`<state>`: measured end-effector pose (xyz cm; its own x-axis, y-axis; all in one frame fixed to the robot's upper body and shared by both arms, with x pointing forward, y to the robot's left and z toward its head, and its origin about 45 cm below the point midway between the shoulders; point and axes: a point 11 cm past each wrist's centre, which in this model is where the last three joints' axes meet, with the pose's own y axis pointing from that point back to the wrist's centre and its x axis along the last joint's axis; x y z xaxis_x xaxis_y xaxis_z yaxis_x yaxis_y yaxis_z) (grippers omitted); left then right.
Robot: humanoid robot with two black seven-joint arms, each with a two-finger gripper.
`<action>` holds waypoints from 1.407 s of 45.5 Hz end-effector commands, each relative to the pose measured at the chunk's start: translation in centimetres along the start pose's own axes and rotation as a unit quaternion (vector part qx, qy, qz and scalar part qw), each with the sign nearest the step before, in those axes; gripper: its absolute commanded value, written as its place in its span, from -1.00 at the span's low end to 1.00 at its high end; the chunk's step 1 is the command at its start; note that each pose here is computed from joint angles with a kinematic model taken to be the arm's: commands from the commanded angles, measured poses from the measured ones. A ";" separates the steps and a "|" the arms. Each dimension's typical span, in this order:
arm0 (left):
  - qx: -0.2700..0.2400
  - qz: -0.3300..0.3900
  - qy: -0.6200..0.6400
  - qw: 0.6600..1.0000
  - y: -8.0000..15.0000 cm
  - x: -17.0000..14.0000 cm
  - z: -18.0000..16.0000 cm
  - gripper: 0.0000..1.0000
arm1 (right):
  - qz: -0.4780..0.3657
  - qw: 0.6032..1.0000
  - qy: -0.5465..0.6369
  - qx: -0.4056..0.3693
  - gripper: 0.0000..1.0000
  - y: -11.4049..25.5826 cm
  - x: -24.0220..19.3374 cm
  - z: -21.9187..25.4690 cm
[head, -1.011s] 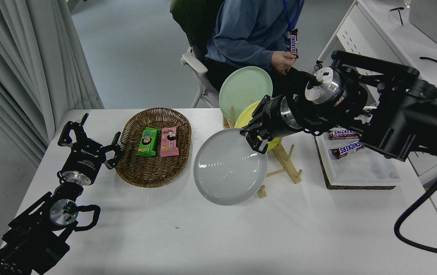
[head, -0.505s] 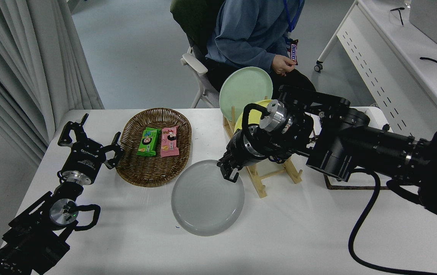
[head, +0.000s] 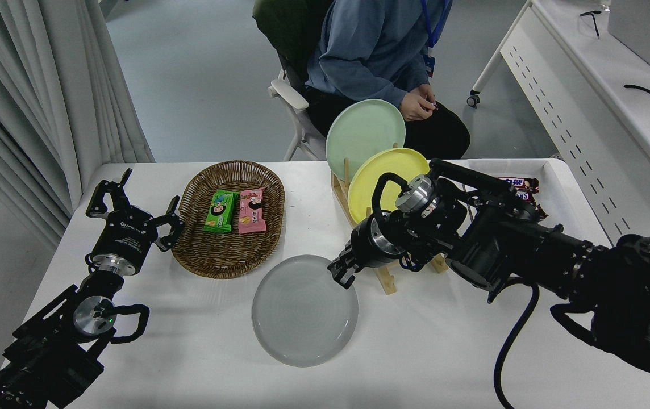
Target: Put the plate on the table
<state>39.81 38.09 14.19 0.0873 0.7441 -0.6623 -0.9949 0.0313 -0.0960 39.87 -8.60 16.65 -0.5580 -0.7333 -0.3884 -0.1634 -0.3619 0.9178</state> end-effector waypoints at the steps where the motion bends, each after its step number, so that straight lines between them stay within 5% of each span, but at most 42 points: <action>1: 0.000 -0.001 0.000 1.000 0.0 0.0 0.0 1.00 | -0.002 0.998 -0.062 -0.026 -1.00 -1.1 1.7 -0.4; 64: 0.000 0.000 0.000 1.000 0.0 0.0 0.0 1.00 | 0.013 0.989 -0.137 -0.061 -1.00 -3.9 6.1 -0.1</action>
<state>39.81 38.10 14.19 0.0871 0.7442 -0.6623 -0.9949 0.0310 -0.0960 38.01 -11.48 11.68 -0.7534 -0.5670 -0.3331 -0.0783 -0.4256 0.9015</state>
